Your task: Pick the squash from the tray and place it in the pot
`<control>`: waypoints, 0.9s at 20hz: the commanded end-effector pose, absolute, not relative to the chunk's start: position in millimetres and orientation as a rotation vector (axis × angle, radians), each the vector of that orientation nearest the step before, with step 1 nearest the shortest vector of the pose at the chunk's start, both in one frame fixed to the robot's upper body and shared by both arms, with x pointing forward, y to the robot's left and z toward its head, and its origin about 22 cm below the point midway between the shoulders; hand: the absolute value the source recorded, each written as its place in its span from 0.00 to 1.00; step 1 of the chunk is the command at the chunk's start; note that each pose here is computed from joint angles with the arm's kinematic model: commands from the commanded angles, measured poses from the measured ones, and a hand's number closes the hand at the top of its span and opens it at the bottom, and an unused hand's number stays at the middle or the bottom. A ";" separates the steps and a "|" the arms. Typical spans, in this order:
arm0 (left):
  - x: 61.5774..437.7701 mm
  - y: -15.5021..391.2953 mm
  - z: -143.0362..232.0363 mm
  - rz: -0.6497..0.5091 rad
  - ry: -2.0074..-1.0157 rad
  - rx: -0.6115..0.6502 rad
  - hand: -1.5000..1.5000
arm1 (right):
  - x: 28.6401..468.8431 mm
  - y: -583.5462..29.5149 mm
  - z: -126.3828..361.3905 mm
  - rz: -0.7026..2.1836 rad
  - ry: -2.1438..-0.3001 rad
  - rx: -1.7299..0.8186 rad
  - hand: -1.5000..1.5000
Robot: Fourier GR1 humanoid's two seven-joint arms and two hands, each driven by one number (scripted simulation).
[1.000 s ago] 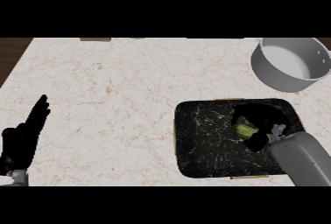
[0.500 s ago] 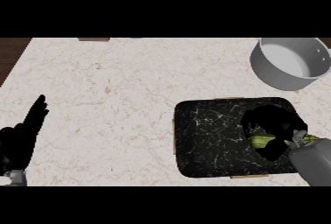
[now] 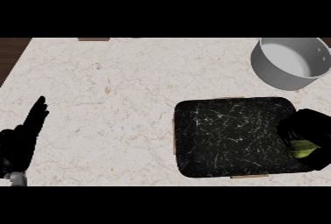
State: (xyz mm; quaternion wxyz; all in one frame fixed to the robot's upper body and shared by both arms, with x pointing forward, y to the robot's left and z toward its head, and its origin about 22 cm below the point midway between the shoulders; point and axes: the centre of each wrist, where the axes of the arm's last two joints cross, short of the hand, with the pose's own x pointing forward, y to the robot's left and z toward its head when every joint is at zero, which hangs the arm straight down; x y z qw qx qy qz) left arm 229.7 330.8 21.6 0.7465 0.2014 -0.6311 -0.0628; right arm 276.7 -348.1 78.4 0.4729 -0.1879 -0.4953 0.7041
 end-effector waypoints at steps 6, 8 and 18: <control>226.8 333.0 23.8 -0.126 -1.365 0.442 0.50 | 270.1 -380.5 156.3 1.477 -1.662 -0.841 1.00; 221.8 342.5 8.0 -0.119 -1.368 0.434 0.50 | 273.1 -371.3 173.5 1.359 -1.732 -0.938 1.00; 217.8 320.2 8.8 -0.141 -1.366 0.437 0.50 | 281.9 -418.0 213.2 0.960 -1.880 -0.823 1.00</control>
